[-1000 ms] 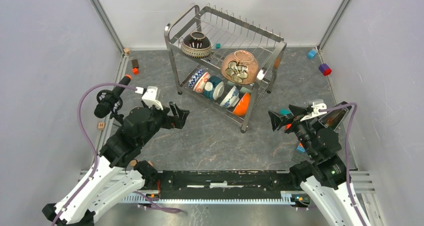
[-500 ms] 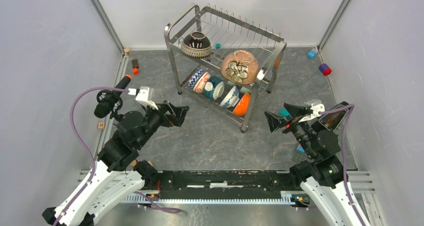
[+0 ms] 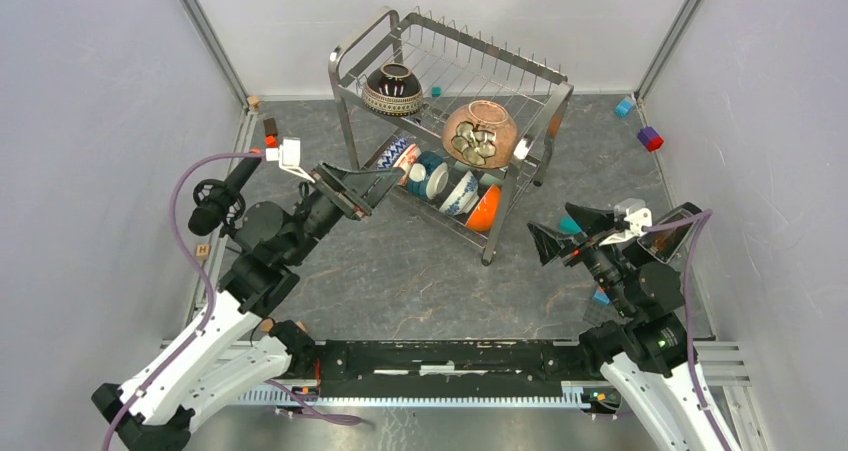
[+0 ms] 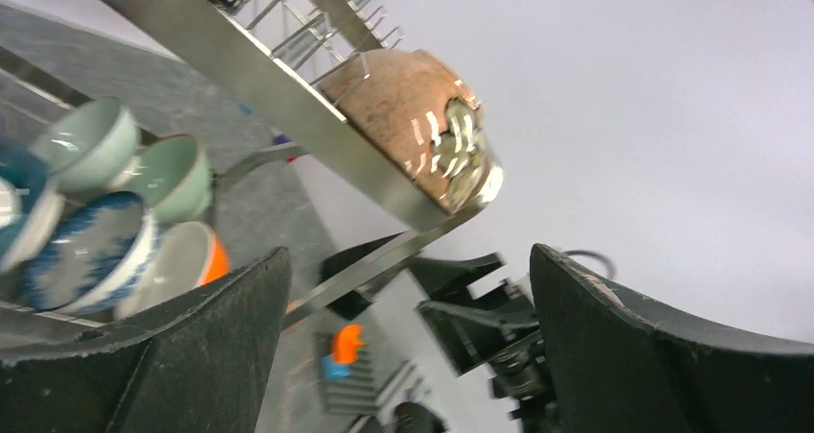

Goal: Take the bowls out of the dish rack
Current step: Pick up the bowl from the dish rack.

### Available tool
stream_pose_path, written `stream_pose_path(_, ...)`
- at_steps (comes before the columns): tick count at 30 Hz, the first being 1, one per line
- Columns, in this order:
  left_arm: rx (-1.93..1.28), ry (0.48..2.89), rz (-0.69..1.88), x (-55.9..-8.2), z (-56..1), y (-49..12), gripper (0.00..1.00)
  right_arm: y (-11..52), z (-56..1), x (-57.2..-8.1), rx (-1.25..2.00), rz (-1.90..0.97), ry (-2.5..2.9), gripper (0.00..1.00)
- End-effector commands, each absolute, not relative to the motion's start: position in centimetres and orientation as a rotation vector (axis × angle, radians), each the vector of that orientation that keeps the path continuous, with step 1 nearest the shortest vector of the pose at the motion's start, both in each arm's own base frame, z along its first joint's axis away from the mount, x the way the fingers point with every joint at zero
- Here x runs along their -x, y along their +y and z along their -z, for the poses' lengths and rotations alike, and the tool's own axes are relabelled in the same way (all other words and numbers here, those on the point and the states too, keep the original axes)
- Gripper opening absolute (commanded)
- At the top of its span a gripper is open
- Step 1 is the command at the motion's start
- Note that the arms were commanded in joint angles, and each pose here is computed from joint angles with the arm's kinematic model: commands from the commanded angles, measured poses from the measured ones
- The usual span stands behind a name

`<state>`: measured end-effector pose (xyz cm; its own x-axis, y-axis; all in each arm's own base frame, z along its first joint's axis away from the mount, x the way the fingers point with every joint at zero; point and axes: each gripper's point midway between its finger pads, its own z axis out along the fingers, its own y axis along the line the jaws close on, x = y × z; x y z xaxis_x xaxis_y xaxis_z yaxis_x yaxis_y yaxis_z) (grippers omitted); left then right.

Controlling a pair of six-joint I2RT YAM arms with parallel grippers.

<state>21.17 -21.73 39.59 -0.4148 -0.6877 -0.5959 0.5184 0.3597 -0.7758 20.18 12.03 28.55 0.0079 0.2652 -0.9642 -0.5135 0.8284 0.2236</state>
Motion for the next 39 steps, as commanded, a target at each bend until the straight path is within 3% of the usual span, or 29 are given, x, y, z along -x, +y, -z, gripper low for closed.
stream_pose_path(1, 0.317, 1.287, 1.653, -20.2, -44.8, -21.7, 1.0, 12.7, -29.6, -20.0, 0.225, -0.656, 1.413, 0.98)
stream_pose_path(9, 0.512, 1.319, 1.777, -22.1, -43.6, -22.9, 1.0, 13.4, -29.9, -20.2, 0.212, -0.715, 1.391, 0.98)
stream_pose_path(17, 0.457, 1.374, 1.825, -21.6, -43.4, -27.3, 1.0, 13.8, -30.3, -20.3, 0.221, -0.731, 1.375, 0.98)
stream_pose_path(39, 0.36, 1.283, 1.907, -19.5, -45.7, -32.0, 1.0, 13.1, -30.2, -19.6, 0.231, -0.701, 1.357, 0.98)
